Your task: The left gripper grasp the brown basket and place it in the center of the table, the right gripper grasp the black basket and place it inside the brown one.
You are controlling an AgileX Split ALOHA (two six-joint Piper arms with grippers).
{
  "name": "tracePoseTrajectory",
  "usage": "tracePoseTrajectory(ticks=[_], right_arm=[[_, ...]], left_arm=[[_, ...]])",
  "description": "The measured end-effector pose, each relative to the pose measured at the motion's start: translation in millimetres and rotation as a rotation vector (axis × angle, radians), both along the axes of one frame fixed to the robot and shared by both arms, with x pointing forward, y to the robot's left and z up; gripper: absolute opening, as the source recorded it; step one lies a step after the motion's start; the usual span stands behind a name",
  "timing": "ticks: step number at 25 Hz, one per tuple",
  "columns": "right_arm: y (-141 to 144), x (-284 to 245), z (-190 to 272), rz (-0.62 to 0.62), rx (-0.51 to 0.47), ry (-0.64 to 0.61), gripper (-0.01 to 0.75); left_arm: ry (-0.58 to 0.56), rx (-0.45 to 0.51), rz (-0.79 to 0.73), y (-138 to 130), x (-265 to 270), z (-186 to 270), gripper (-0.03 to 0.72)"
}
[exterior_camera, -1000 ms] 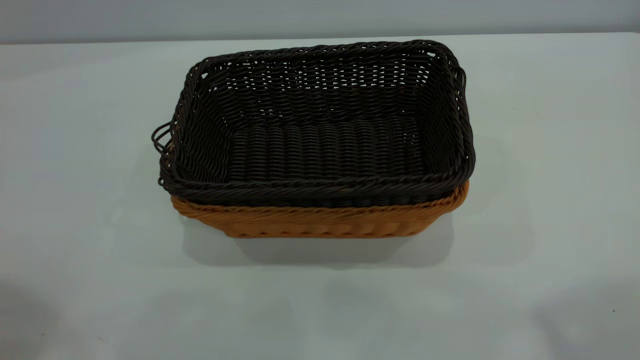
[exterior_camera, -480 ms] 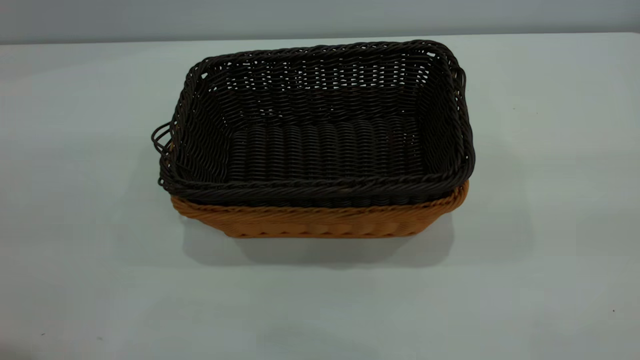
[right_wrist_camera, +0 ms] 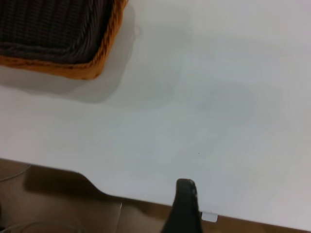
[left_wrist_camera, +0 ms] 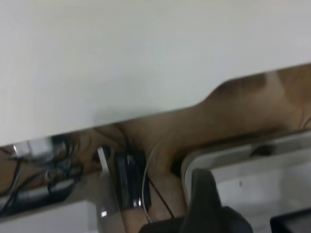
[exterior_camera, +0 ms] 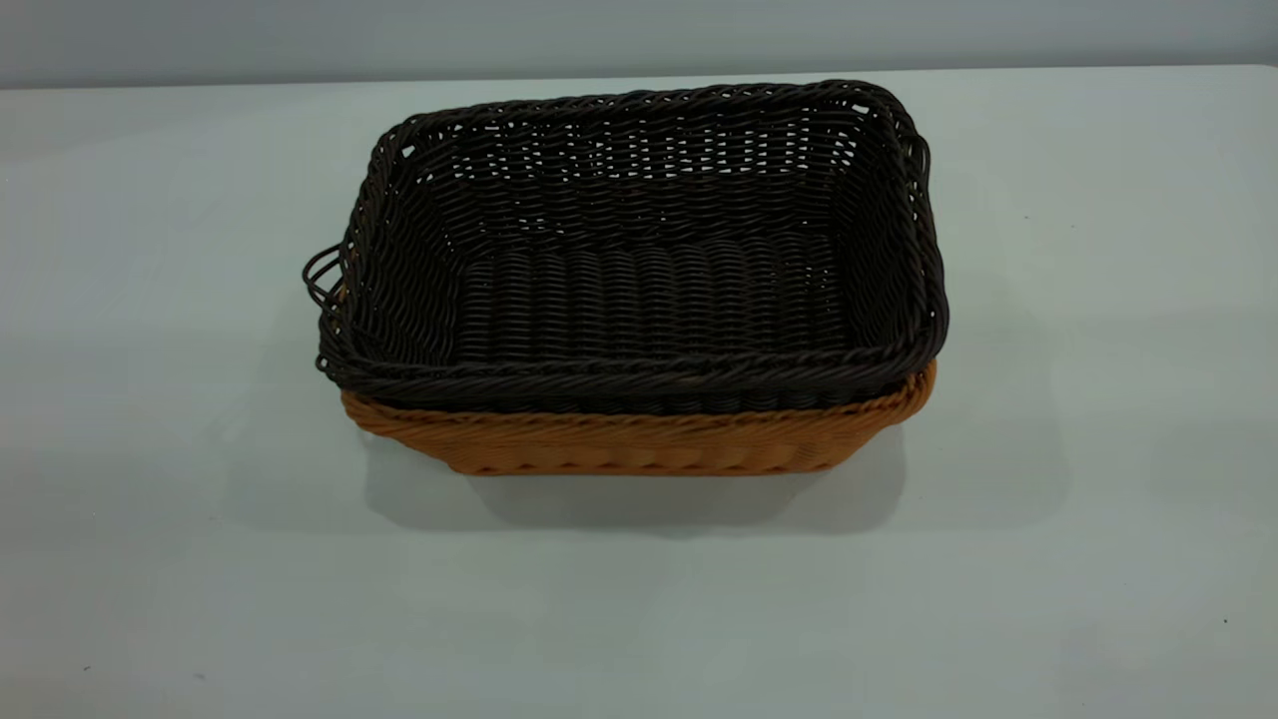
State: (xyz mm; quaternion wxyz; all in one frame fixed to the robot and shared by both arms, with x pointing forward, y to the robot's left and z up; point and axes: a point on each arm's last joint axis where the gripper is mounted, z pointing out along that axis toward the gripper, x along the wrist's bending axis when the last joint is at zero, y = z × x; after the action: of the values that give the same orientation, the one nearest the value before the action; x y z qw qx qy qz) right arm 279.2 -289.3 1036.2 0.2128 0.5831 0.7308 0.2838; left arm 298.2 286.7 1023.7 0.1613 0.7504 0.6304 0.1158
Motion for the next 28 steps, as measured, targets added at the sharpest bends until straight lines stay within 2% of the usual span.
tracePoseTrajectory(ticks=[16, 23, 26, 28], right_arm=[[-0.9, -1.1, 0.3, -0.017, 0.004, -0.007, 0.564], [-11.6, -23.7, 4.7, -0.252, 0.038, -0.166, 0.564], [-12.7, -41.7, 5.4, -0.287, 0.056, -0.286, 0.564], [-12.9, -47.0, 4.4, -0.289, 0.058, -0.303, 0.564]], left_arm=[[-0.325, -0.077, 0.01, 11.0, -45.4, 12.5, 0.481], [-0.44, -0.062, 0.184, 14.4, -61.2, 13.0, 0.481], [-0.505, -0.067, 0.2, 14.7, -70.9, 12.3, 0.481], [-0.52, -0.069, 0.199, 14.8, -74.3, 11.5, 0.481]])
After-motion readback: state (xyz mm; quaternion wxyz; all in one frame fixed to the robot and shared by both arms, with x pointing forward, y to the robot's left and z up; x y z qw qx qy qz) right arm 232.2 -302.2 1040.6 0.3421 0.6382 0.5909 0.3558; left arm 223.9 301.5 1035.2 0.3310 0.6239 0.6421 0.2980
